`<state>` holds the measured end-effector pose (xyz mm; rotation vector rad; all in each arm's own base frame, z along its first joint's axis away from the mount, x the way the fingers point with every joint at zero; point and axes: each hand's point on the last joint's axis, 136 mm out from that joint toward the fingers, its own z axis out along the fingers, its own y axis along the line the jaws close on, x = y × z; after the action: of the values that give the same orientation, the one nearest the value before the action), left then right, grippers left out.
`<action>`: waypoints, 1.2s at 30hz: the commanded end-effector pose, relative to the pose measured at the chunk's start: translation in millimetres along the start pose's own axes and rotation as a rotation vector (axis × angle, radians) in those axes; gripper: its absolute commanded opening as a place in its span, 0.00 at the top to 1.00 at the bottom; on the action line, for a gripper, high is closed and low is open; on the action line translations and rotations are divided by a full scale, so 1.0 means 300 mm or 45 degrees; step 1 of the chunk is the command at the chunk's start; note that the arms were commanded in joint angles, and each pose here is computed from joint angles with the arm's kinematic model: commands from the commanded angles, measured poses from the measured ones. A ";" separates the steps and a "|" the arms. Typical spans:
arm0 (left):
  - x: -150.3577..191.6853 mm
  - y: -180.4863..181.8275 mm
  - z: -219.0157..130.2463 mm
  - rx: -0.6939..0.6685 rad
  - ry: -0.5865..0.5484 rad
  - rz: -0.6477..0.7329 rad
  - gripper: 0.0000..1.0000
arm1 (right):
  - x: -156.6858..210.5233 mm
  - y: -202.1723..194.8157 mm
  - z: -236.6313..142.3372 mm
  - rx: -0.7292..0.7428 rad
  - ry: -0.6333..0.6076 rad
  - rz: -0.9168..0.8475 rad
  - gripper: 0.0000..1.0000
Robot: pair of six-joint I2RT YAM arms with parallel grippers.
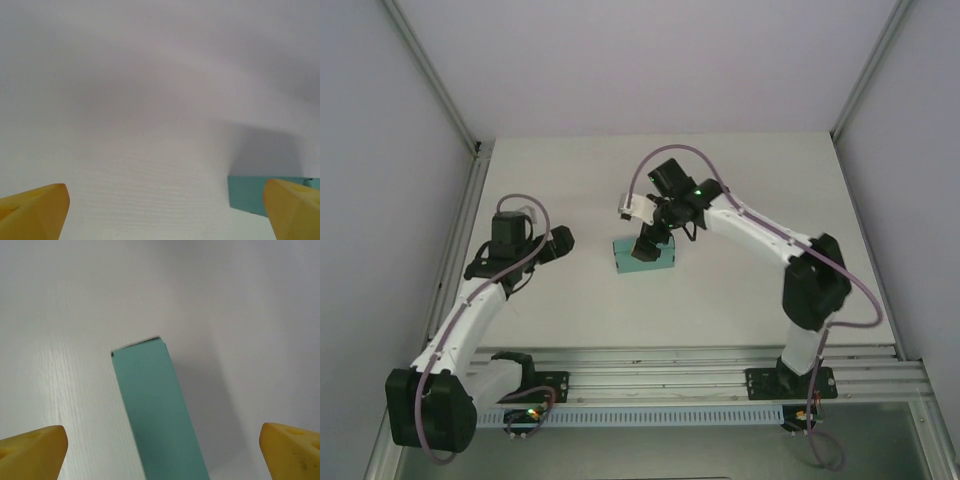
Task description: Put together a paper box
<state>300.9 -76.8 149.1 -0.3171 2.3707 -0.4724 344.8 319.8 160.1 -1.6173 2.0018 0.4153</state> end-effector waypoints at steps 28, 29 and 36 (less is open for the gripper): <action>0.011 0.034 -0.055 -0.014 -0.067 -0.010 0.00 | 0.121 -0.202 0.115 0.657 0.478 -0.467 0.64; 0.008 0.036 -0.057 -0.019 -0.074 -0.013 0.00 | 0.119 -0.226 0.100 0.761 0.481 -0.519 0.64; 0.006 0.042 -0.056 -0.035 -0.074 -0.010 0.00 | 0.248 -0.181 0.108 0.866 0.576 -0.555 0.56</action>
<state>290.7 -66.8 158.1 -0.3343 2.3130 -0.4542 386.0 277.6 83.0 -1.7717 1.7341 -0.6325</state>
